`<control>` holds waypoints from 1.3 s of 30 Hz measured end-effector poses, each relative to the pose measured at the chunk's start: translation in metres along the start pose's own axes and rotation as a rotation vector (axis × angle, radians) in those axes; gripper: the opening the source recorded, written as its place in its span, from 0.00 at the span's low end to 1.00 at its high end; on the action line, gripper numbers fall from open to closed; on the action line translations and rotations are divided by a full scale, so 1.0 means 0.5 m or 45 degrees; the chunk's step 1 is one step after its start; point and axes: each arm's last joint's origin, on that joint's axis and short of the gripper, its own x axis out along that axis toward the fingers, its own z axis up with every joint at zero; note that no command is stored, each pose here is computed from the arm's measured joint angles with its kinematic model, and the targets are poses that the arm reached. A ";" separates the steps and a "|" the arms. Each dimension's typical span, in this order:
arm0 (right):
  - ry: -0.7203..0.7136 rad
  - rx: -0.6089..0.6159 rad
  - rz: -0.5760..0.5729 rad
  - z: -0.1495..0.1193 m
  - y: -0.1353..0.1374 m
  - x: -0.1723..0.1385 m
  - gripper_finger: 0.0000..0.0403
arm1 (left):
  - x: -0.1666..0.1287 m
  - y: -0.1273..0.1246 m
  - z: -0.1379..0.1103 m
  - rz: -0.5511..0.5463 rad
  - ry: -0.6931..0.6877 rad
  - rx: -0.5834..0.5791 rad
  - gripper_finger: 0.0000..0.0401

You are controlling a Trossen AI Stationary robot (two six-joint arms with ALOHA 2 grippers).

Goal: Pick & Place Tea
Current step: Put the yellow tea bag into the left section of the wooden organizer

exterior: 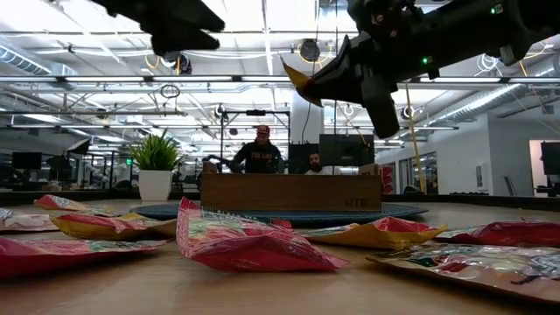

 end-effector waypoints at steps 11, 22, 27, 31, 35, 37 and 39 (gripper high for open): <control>0.006 -0.045 -0.025 -0.002 -0.006 0.005 0.01 | 0.070 0.022 0.002 -0.132 0.100 -0.135 0.66; 0.157 -0.176 -0.215 -0.024 -0.047 0.034 0.01 | 0.101 0.039 0.018 -0.129 -0.052 -0.119 0.64; 0.217 -0.264 -0.297 -0.036 -0.073 0.050 0.01 | 0.114 0.037 0.032 -0.137 -0.191 -0.094 0.65; 0.252 -0.293 -0.317 -0.047 -0.084 0.061 0.01 | 0.129 0.037 0.029 -0.132 -0.237 -0.056 0.64; 0.242 -0.257 -0.337 -0.048 -0.090 0.063 0.01 | 0.150 0.043 0.022 -0.110 -0.259 -0.069 0.64; 0.231 -0.239 -0.351 -0.046 -0.093 0.063 0.01 | 0.162 0.050 0.016 -0.091 -0.261 -0.100 0.64; 0.217 -0.233 -0.358 -0.042 -0.092 0.059 0.01 | 0.170 0.058 0.015 -0.074 -0.275 -0.117 0.64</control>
